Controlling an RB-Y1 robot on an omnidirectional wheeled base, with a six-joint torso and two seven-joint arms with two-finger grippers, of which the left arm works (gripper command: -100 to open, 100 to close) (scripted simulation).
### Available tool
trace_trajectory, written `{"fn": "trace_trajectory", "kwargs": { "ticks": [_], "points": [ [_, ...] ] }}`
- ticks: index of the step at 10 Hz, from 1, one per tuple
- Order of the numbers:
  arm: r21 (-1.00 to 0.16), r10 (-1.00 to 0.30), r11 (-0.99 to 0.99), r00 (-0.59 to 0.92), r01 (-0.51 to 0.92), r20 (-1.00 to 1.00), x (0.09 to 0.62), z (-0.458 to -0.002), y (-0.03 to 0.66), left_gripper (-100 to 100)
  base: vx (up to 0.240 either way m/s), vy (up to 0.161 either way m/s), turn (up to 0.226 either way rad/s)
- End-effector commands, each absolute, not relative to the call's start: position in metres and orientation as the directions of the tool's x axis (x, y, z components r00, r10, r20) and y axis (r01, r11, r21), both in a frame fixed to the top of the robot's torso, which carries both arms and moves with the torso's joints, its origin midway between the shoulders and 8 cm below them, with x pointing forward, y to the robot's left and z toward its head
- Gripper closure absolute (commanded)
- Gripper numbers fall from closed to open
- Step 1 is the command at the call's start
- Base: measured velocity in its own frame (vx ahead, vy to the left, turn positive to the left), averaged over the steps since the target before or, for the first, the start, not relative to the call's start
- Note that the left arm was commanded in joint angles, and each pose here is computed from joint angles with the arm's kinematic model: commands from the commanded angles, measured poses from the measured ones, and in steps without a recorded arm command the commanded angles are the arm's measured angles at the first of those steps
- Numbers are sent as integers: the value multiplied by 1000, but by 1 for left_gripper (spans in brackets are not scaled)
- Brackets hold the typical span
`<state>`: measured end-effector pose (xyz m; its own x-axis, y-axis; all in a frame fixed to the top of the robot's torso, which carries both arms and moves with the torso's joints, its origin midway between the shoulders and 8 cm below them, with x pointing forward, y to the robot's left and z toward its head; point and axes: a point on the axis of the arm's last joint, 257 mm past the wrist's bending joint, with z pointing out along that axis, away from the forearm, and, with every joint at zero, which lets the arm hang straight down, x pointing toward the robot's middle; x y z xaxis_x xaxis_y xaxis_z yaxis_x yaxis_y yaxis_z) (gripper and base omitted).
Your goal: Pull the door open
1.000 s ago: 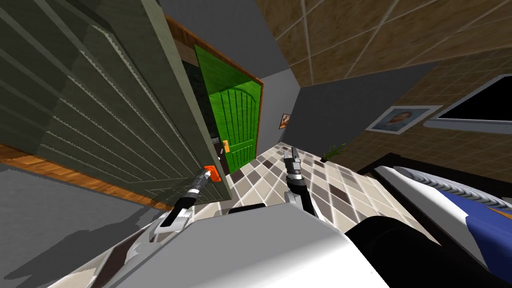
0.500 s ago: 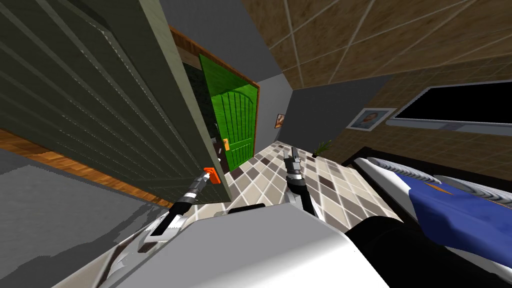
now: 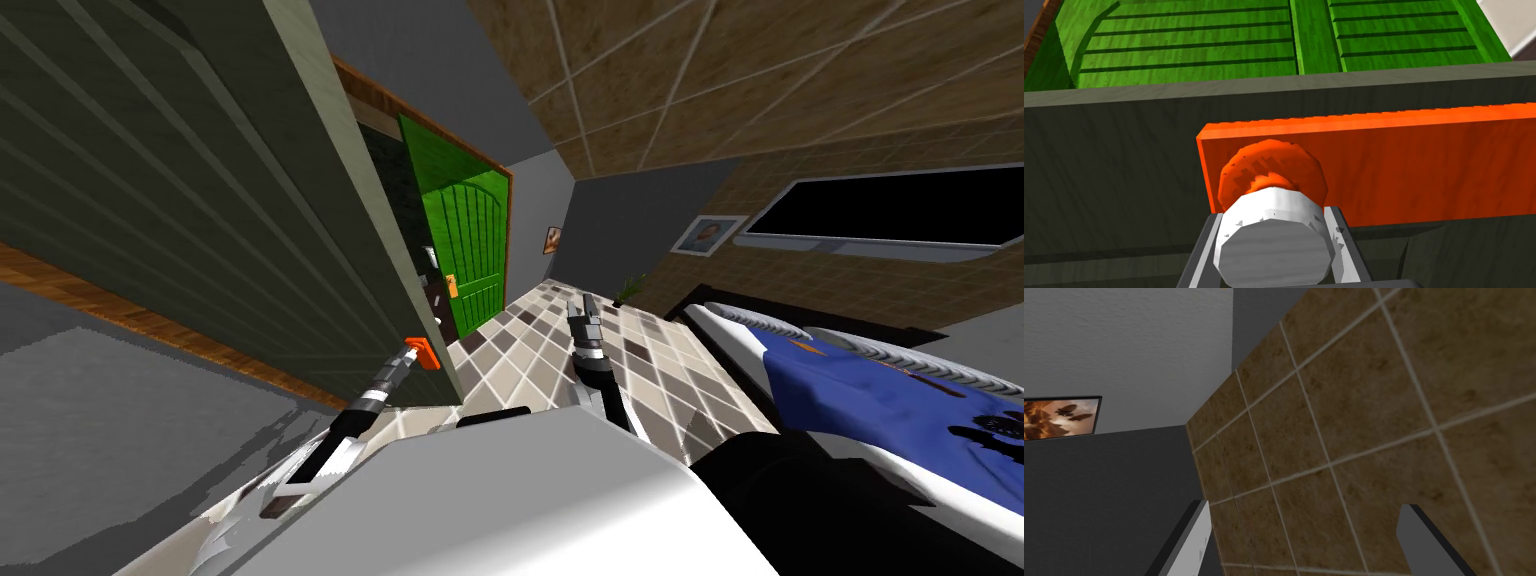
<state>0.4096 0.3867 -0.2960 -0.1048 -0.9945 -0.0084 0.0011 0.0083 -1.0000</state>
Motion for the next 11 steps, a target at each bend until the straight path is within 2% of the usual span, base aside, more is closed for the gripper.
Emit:
{"fn": "trace_trajectory", "kwargs": {
  "ticks": [1, 7, 11],
  "points": [
    [-1000, -992, 6, -125, -1, -5, 403, -297, 384, 100, -170, 110, -139],
    [-1000, -983, 0, -182, 0, 0, 385, -296, 384, 100, -192, 87, -127],
    [-1000, -981, 5, -193, -4, -4, 379, -298, 387, 100, -137, 65, -102]
  ]
}}
